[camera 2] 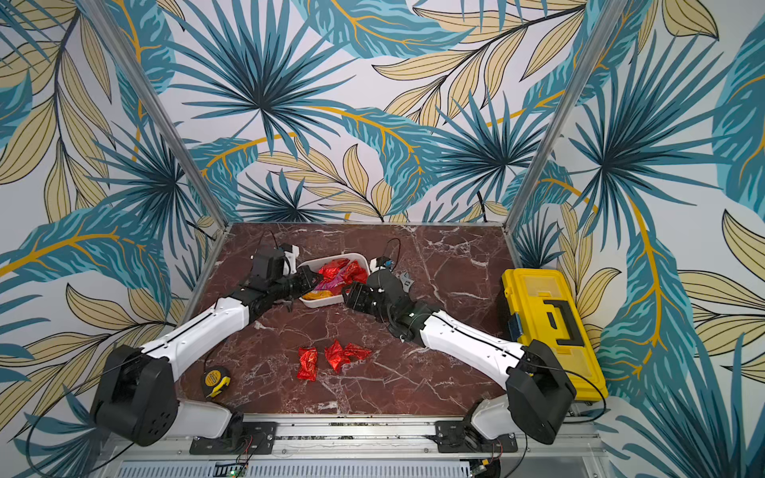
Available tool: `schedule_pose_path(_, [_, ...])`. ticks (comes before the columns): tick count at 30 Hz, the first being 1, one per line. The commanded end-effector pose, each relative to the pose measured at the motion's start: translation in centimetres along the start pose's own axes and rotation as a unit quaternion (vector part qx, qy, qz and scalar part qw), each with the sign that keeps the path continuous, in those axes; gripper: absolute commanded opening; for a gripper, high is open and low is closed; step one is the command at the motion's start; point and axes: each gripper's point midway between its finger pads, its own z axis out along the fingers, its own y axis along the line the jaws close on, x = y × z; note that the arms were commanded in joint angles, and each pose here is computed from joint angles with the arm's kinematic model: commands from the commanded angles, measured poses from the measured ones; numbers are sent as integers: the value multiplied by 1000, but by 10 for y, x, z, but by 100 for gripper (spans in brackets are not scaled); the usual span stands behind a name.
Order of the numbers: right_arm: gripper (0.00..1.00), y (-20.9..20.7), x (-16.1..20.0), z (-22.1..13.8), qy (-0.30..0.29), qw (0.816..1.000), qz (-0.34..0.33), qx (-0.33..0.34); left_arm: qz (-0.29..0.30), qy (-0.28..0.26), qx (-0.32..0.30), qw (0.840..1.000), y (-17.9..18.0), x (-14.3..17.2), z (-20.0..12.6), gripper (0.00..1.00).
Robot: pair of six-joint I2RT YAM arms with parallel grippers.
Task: Take the tea bags out of the storage box
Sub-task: Pick up the tea bag from the storage box, then place the tea bag at the center of the board.
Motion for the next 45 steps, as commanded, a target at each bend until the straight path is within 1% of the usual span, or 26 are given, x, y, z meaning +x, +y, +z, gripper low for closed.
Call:
schedule_pose_path(1, [71,15,-2,12,1,999,32,-35,-44,-33,30,998,-11,9,-6,7])
schedule_pose_path(7, [71,10,-4,21,-8,998,50,-21,-71,-51,57,995,-25,31,-22,7])
schedule_pose_path(11, [69,14,-6,26,-8,998,53,-26,-77,-34,61,995,-26,51,-27,7])
schedule_pose_path(14, [65,17,-6,30,-3,998,56,-31,-84,-26,61,994,-22,62,-28,7])
schedule_pose_path(17, [55,18,-3,36,2,997,64,-36,-87,-23,63,994,-21,67,-30,7])
schedule_pose_path(20, [43,20,1,41,11,996,73,-44,-86,-27,64,994,-22,67,-31,8])
schedule_pose_path(26, [23,20,4,42,17,996,75,-49,-85,-27,66,994,-22,69,-32,14])
schedule_pose_path(28, [17,20,4,43,18,996,74,-49,-83,-28,64,994,-20,70,-33,21])
schedule_pose_path(31, [11,22,3,43,18,996,67,-52,-79,-34,56,995,-16,69,-38,45])
schedule_pose_path(33, [9,22,2,42,18,997,59,-51,-72,-45,42,995,-10,67,-44,63])
schedule_pose_path(35, [8,20,1,40,19,998,46,-47,-65,-65,25,995,-5,62,-54,75])
schedule_pose_path(36, [7,19,1,39,22,998,33,-43,-61,-78,13,995,0,58,-60,78])
schedule_pose_path(38, [7,16,3,38,30,999,-3,-34,-59,-114,-17,992,12,49,-74,82])
schedule_pose_path(41, [7,7,20,40,66,995,-69,-22,-64,-154,-55,984,33,38,-99,82])
schedule_pose_path(43, [7,0,38,45,103,989,-100,-19,-72,-171,-66,980,43,33,-110,82])
schedule_pose_path(45, [7,-4,56,51,136,983,-119,-25,-83,-169,-81,979,56,35,-115,82])
